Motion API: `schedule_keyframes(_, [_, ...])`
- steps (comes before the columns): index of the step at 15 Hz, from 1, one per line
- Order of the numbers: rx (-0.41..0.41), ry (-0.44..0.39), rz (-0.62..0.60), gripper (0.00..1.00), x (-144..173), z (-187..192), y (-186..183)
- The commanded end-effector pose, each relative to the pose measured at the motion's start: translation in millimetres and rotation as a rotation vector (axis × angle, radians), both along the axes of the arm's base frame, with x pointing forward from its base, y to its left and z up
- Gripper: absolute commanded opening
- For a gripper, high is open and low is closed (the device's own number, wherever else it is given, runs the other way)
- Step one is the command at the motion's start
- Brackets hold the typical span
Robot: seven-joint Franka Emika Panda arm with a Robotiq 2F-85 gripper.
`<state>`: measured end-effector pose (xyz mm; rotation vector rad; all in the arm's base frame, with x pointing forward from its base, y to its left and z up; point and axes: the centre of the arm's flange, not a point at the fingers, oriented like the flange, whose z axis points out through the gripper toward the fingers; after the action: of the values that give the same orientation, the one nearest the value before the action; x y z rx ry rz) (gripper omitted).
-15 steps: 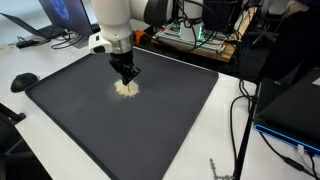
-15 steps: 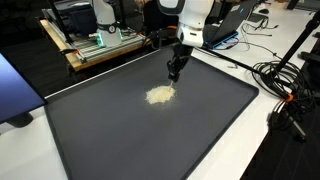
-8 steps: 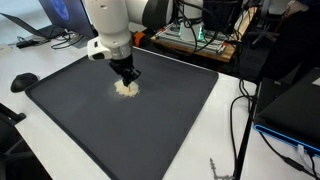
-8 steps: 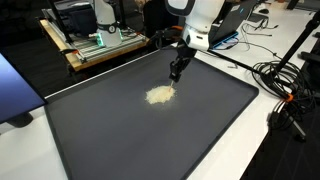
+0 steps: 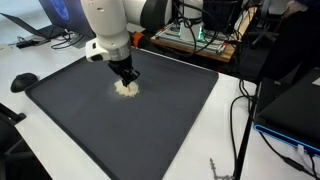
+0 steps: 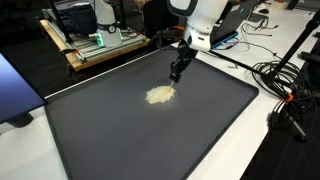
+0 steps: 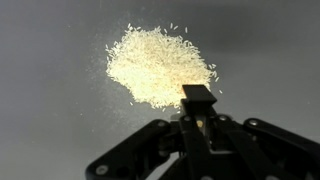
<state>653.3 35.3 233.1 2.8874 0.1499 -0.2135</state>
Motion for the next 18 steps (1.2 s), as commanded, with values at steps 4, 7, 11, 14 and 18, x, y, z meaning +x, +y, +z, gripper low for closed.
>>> schedule_keyframes(4, [-0.008,0.017,-0.004,0.03,0,2,-8])
schedule_keyframes(7, [-0.012,0.012,-0.010,0.03,-2,6,-11])
schedule_keyframes(11, [-0.010,0.011,-0.010,0.03,-3,9,-15])
schedule_keyframes(14, [-0.008,0.008,-0.002,0.03,-4,12,-12])
schedule_keyframes(18, [-0.005,0.005,0.006,0.03,-8,24,-9])
